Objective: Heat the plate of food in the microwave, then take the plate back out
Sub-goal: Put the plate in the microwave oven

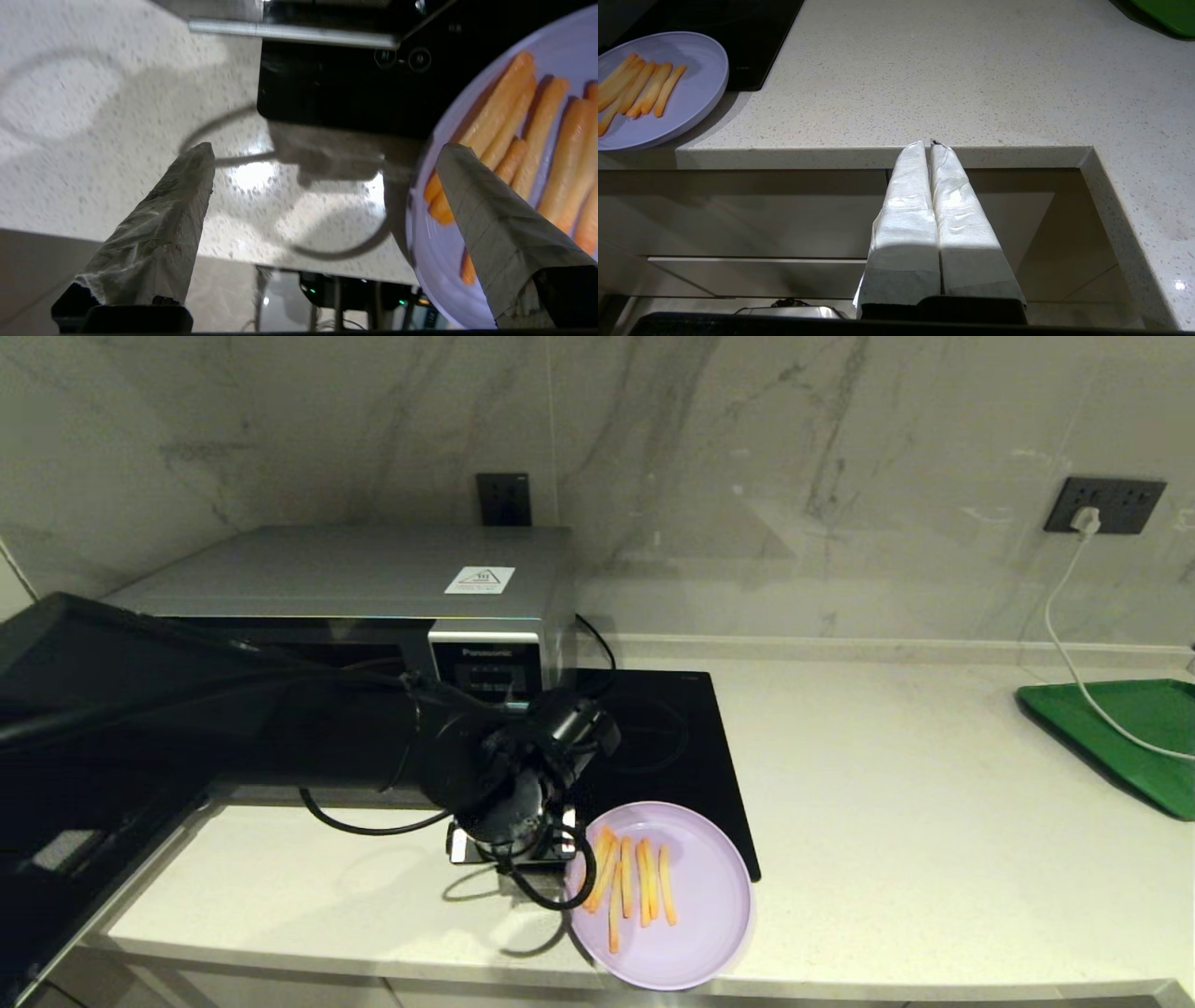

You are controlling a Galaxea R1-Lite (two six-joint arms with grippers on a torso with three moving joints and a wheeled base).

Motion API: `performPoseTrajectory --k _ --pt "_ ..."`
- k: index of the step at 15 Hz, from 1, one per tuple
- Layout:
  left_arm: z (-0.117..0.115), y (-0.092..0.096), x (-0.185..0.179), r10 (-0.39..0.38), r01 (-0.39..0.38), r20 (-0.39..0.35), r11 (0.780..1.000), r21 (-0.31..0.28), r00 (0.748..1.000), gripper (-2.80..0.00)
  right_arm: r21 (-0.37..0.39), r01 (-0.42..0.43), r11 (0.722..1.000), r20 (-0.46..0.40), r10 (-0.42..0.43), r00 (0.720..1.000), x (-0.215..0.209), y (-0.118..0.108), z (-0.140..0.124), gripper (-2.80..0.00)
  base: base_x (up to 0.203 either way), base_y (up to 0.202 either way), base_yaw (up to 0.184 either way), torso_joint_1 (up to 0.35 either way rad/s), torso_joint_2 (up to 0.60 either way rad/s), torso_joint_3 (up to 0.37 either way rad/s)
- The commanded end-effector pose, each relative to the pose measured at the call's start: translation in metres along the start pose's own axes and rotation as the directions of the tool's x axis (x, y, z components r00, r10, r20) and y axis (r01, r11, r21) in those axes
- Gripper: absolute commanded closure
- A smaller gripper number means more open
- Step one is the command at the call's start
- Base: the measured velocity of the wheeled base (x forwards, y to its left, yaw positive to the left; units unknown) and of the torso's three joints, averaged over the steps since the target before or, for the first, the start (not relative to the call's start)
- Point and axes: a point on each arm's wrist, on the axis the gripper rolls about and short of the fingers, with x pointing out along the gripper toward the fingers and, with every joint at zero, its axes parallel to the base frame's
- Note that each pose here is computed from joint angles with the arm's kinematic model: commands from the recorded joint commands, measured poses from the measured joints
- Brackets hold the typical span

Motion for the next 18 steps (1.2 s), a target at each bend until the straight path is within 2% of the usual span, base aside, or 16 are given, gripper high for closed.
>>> performPoseTrajectory --k 1,7,9,18 --pt "0.002 -0.007 0.008 0.012 -0.012 0.006 0.999 0.038 1.000 -2.80 0.001 0.000 1.000 -0.002 0.000 1.000 0.000 0.000 0.000 0.00 0.000 0.000 0.000 0.000 0.00 0.000" --pt "-0.007 -0.022 0.013 0.011 -0.011 0.002 0.997 0.082 1.000 -2.80 0.001 0.000 1.000 -0.001 0.000 1.000 0.000 0.000 0.000 0.00 0.000 0.000 0.000 0.000 0.00 0.000" --pt "-0.009 -0.022 0.019 0.046 -0.047 0.012 0.995 0.088 0.999 -2.80 0.000 0.000 1.000 -0.002 0.000 1.000 0.000 0.000 0.000 0.00 0.000 0.000 0.000 0.000 0.00 0.000" --pt "-0.013 -0.023 0.025 0.071 -0.072 0.007 0.992 0.099 0.997 -2.80 0.000 0.000 1.000 -0.001 0.000 1.000 0.000 0.000 0.000 0.00 0.000 0.000 0.000 0.000 0.00 0.000"
